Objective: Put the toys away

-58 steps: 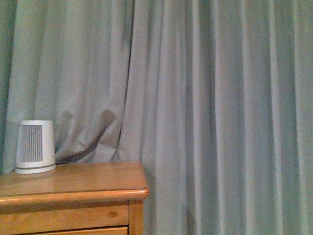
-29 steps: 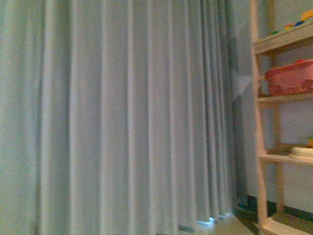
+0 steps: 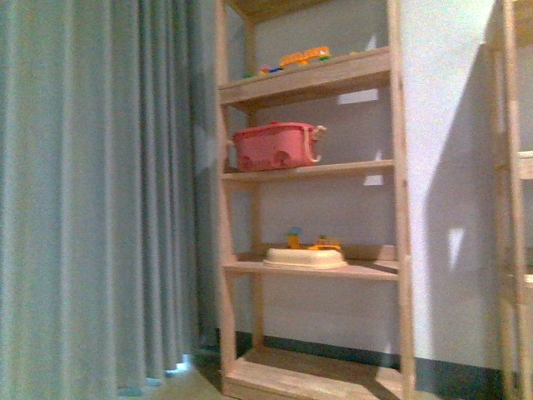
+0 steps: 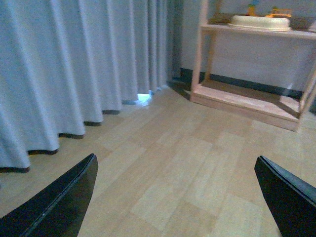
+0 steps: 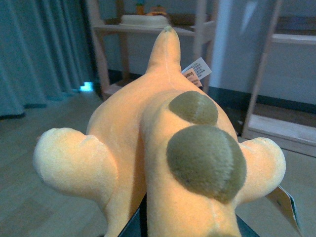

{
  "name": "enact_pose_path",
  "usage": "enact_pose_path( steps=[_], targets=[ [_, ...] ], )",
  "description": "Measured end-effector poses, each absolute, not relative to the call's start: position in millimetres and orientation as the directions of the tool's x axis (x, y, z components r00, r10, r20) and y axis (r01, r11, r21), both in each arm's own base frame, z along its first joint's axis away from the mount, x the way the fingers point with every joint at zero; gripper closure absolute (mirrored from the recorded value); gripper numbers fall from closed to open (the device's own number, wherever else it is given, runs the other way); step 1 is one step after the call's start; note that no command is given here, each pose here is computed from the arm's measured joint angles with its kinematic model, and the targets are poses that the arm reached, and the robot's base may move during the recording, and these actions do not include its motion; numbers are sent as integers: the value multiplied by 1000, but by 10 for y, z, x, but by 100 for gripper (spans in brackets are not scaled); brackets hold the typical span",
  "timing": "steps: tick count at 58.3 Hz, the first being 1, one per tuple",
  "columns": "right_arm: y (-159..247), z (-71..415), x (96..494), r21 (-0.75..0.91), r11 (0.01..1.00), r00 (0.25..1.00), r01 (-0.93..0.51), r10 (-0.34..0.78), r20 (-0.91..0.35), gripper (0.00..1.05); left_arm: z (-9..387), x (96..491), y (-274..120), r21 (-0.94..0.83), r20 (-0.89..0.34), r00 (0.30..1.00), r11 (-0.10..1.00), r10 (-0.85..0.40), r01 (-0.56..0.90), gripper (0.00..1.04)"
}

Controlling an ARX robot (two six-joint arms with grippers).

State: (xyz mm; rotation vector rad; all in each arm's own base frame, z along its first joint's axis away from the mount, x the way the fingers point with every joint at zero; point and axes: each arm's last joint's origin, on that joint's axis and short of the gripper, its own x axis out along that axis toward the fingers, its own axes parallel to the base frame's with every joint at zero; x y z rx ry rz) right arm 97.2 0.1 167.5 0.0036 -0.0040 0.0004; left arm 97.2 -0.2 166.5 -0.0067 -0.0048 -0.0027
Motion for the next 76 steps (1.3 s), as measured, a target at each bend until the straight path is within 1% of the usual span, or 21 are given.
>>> enact_pose_path(
  steps=[26, 37, 76],
  targets=[
    [-4, 1675, 972, 3, 1000, 1000, 12, -12, 4, 98, 1665, 972, -5, -4, 5, 1000, 1000, -10, 10, 6],
    [2, 1676, 972, 3, 1000, 1000, -6, 6, 5, 98, 1665, 971, -3, -4, 5, 1000, 1000, -3, 3, 6],
    [1, 1676, 972, 3, 1000, 1000, -4, 4, 5, 98, 1665, 971, -2, -4, 6, 1000, 1000, -3, 3, 6]
  ],
)
